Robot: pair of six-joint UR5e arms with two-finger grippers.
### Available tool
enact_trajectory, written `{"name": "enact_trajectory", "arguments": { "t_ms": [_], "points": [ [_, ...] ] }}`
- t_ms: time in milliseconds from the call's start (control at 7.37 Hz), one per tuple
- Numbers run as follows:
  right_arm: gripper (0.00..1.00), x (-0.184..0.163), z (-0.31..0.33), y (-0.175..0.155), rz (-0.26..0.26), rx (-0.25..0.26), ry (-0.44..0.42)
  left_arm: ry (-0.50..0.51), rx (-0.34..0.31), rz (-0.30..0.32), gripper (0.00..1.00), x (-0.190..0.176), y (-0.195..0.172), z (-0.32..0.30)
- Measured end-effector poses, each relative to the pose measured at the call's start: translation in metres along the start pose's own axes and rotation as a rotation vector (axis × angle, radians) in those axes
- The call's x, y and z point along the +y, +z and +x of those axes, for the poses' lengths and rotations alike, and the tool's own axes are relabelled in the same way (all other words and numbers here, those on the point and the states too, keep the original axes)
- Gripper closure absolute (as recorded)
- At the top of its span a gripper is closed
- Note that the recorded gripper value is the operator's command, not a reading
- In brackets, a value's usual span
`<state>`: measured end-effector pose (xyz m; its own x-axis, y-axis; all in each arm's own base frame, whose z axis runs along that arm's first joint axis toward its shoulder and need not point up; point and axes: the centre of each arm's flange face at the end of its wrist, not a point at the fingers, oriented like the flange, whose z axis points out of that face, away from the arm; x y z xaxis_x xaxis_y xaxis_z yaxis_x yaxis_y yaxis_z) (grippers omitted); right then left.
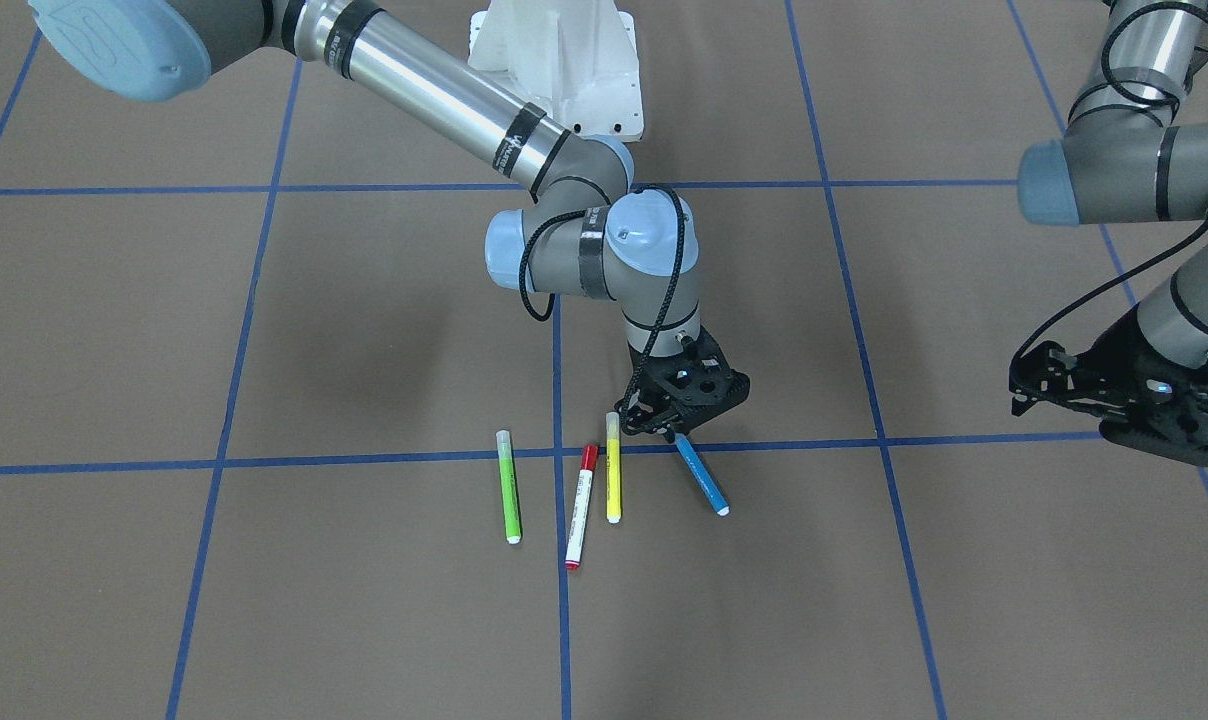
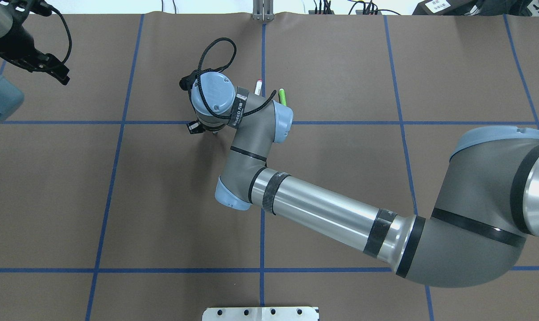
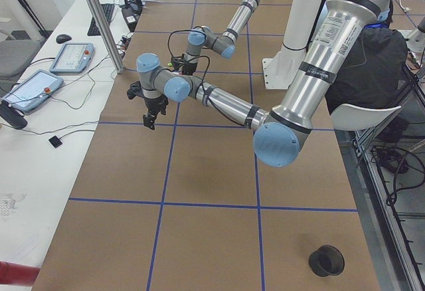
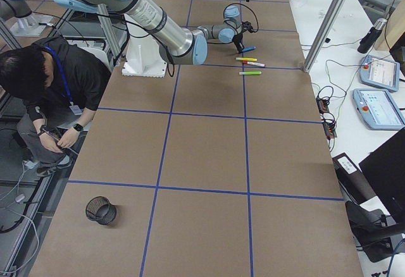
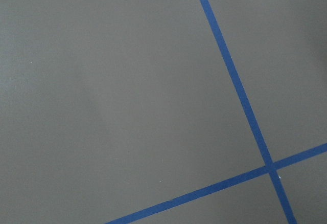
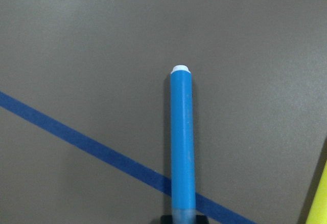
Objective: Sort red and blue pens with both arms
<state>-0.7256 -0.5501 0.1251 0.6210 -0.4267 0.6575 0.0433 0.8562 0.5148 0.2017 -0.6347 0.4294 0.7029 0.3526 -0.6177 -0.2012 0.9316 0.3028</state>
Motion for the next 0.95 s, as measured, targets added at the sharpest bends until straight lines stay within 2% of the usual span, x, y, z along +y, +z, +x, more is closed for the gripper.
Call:
{"name": "enact_trajectory", "arguments": {
  "t_ms": [271,407,679,950],
  "points": [
    [1.0,-0.028,0.007,-0.027,0.029,-0.001,0.041,-0.022,0.005,0.016,0.01,-0.01,-0.008,0.009],
    [1.0,-0.045,0.021,-0.046,0.019,0.009,0.074,-0.046,0.014,0.028,0.01,-0.02,-0.013,0.024],
    [1.0,-0.078,0.091,-0.079,-0.042,0.014,0.152,-0.083,0.053,0.035,0.01,-0.051,-0.007,0.089],
    [1.0,-0.095,0.206,-0.106,-0.112,-0.008,0.251,-0.131,0.111,0.09,0.02,-0.088,0.006,0.164]
  ]
}}
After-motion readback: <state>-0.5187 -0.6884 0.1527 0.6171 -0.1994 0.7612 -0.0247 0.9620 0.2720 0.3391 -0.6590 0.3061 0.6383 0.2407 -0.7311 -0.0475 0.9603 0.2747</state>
